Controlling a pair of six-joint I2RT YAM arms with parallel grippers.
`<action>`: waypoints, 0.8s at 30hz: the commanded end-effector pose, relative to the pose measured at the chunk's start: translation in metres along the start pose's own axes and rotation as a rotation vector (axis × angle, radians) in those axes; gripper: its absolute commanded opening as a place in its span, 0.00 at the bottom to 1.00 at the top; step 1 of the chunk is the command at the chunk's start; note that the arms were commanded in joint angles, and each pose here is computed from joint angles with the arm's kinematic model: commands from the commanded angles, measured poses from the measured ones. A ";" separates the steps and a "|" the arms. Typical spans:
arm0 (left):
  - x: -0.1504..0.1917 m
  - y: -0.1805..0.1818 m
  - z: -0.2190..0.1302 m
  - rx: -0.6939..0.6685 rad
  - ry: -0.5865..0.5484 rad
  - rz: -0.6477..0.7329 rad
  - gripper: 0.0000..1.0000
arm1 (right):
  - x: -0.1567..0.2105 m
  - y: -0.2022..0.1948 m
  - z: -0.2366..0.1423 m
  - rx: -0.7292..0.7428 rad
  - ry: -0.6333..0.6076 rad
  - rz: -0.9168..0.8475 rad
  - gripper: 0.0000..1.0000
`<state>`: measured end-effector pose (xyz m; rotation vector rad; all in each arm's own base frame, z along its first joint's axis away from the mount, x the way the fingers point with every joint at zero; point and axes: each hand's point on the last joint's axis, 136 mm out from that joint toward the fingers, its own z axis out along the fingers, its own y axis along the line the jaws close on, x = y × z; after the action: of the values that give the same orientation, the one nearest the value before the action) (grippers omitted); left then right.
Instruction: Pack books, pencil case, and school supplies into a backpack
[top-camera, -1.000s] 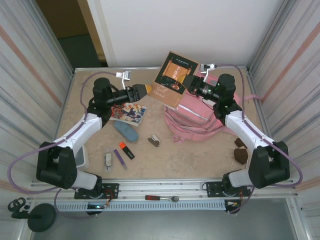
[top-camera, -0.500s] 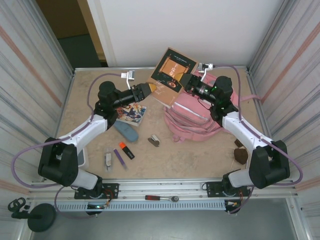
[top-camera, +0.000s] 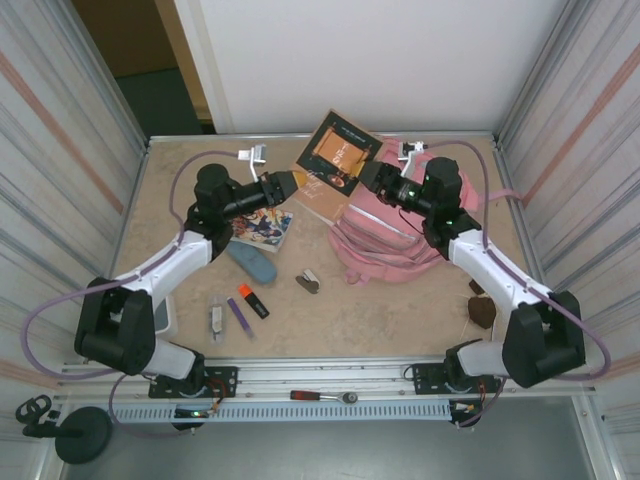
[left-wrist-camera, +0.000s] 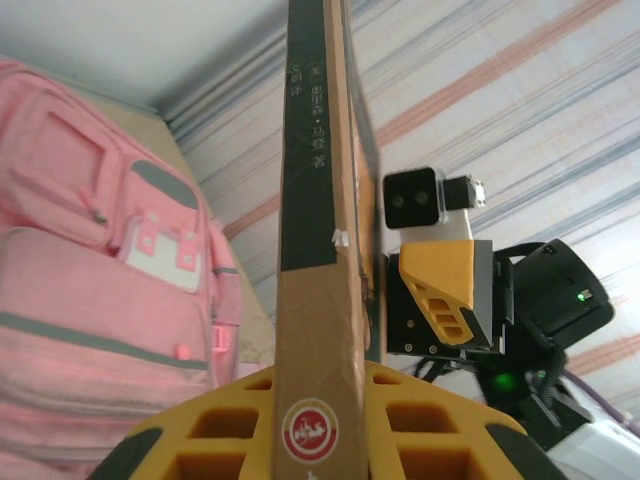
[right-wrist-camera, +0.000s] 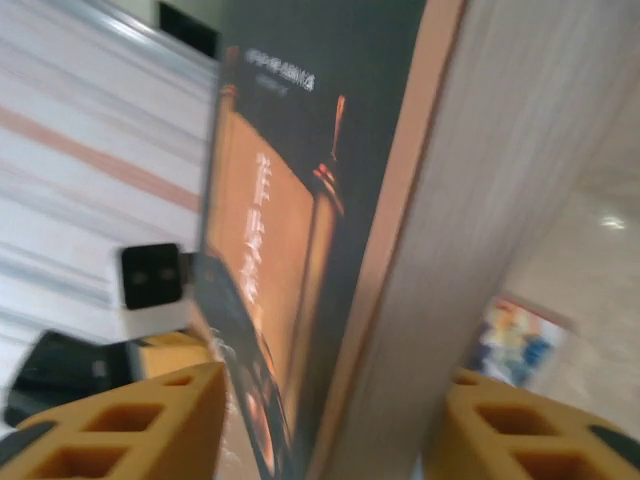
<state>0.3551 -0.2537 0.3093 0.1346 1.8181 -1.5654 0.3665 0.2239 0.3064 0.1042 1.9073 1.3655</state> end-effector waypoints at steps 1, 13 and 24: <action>-0.015 -0.004 -0.028 -0.046 -0.063 0.077 0.00 | 0.006 -0.032 -0.033 0.282 0.035 -0.233 0.60; 0.009 0.063 -0.114 -0.377 -0.081 0.005 0.00 | 0.069 -0.121 -0.066 0.797 0.496 -0.689 0.88; 0.025 0.066 -0.121 -0.400 -0.064 -0.004 0.00 | 0.083 -0.177 -0.008 0.914 0.695 -0.813 0.73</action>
<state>0.3192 -0.1361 0.2191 -0.1962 2.1200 -1.1734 0.3555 0.1830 0.1225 -0.6152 2.5728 0.0314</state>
